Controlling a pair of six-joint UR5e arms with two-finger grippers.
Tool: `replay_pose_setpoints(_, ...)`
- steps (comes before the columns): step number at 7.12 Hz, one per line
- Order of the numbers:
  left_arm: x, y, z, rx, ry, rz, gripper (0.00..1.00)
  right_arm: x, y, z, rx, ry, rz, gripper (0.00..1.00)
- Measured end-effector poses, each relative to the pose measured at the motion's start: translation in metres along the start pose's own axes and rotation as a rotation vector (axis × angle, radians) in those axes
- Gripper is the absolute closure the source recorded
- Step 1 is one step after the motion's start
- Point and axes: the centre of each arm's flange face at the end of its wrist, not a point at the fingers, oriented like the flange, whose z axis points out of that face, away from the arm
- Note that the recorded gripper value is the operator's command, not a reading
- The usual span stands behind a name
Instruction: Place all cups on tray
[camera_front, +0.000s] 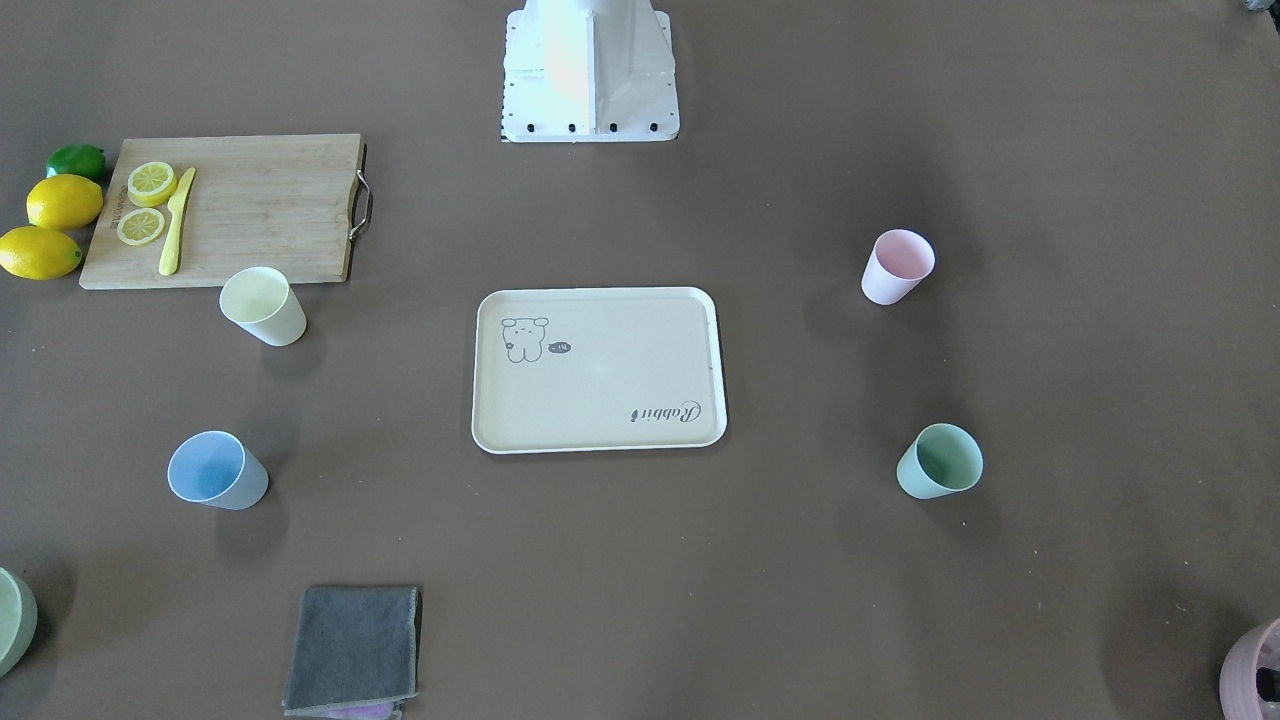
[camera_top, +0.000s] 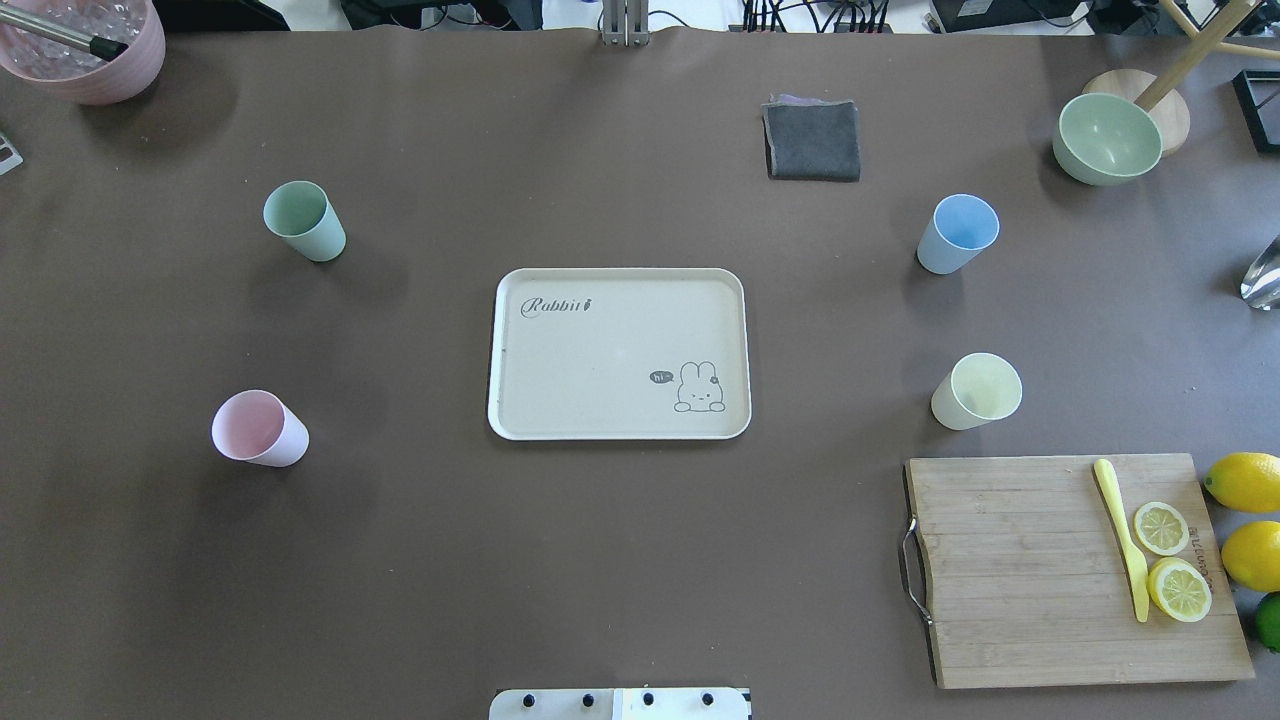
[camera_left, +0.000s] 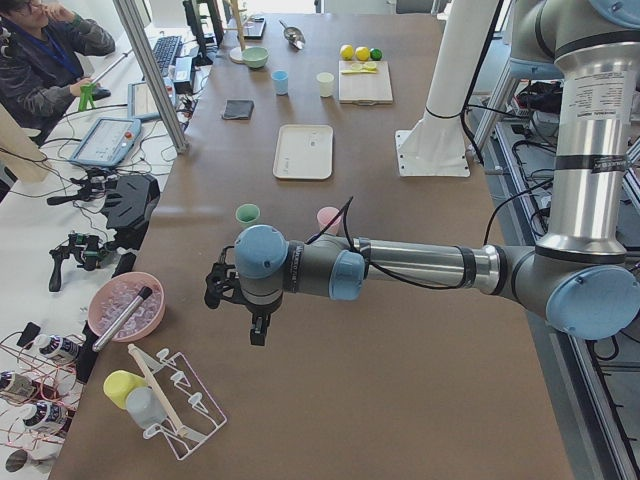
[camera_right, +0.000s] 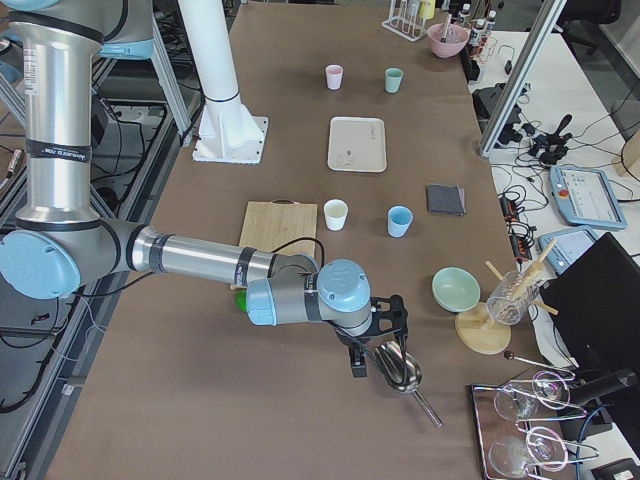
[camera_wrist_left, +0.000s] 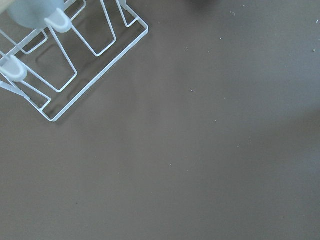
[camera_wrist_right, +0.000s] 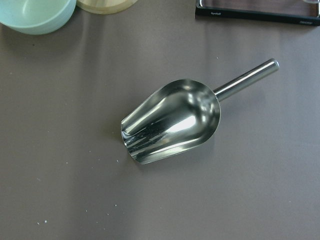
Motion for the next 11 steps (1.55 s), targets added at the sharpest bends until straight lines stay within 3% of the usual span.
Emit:
replay_pose_setpoints(2,0.003,-0.002,-0.003,0.029,0.002,0.034,0.02,0.000,0.004,0.000,0.028,0.000,-0.020,0.00)
replay_pose_setpoints(9,0.002,-0.002,-0.001,0.029,0.009,0.033,0.02,0.000,0.004,-0.001,0.034,0.000,-0.021,0.00)
replay_pose_setpoints(11,0.005,-0.008,-0.004,0.040,0.005,0.042,0.02,-0.006,-0.009,-0.007,0.052,0.001,-0.037,0.00)
